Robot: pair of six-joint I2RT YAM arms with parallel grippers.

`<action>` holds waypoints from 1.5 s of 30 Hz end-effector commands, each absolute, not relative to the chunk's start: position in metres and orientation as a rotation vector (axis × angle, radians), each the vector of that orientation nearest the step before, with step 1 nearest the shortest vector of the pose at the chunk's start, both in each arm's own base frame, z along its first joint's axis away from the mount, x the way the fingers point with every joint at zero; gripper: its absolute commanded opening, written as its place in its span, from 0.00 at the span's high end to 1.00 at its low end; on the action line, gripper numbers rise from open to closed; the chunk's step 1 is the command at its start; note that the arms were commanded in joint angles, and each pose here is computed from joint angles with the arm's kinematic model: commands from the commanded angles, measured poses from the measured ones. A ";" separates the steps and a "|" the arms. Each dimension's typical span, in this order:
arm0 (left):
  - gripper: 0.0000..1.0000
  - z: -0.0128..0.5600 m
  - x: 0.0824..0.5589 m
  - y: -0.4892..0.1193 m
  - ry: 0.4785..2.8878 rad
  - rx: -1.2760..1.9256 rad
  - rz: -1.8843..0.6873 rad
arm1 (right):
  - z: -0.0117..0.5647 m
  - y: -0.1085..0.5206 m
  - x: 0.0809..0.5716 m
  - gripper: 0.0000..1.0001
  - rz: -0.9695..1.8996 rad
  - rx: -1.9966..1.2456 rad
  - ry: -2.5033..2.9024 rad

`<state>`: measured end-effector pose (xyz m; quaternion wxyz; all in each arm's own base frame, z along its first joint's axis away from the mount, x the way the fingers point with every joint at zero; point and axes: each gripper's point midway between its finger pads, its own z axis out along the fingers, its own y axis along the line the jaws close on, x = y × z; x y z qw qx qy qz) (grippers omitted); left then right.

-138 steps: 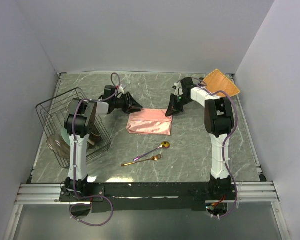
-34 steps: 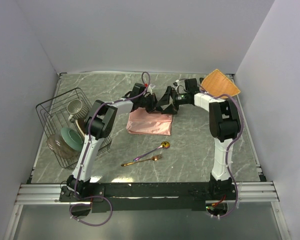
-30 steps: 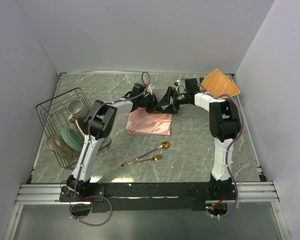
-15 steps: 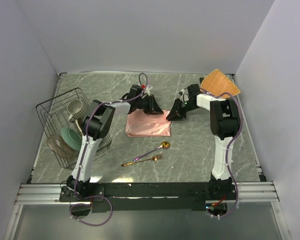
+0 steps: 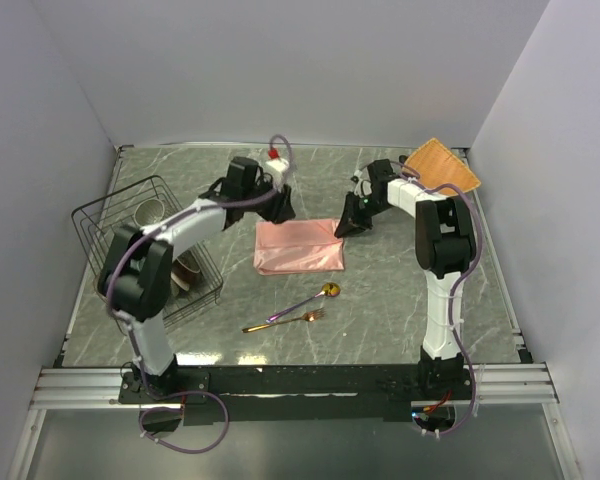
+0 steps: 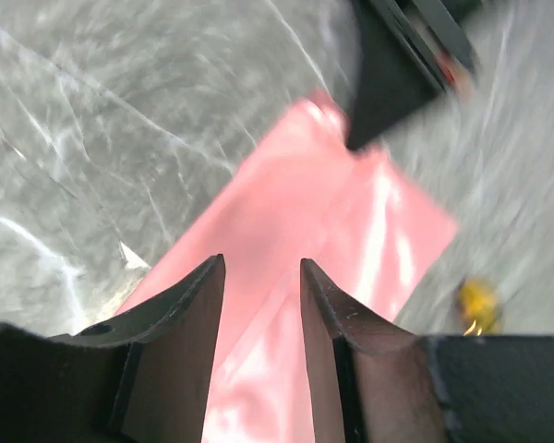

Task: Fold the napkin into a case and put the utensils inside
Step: Pick up the 2/3-rectangle-folded napkin from the center of the board, then fold the 2/3-rectangle-folded napkin at the center of the board.

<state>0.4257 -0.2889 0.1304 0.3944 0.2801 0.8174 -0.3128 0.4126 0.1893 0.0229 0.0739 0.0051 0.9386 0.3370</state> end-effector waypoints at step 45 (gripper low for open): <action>0.99 0.077 0.334 -0.348 1.746 1.623 -0.506 | 0.002 0.177 0.415 0.85 0.779 -0.220 2.852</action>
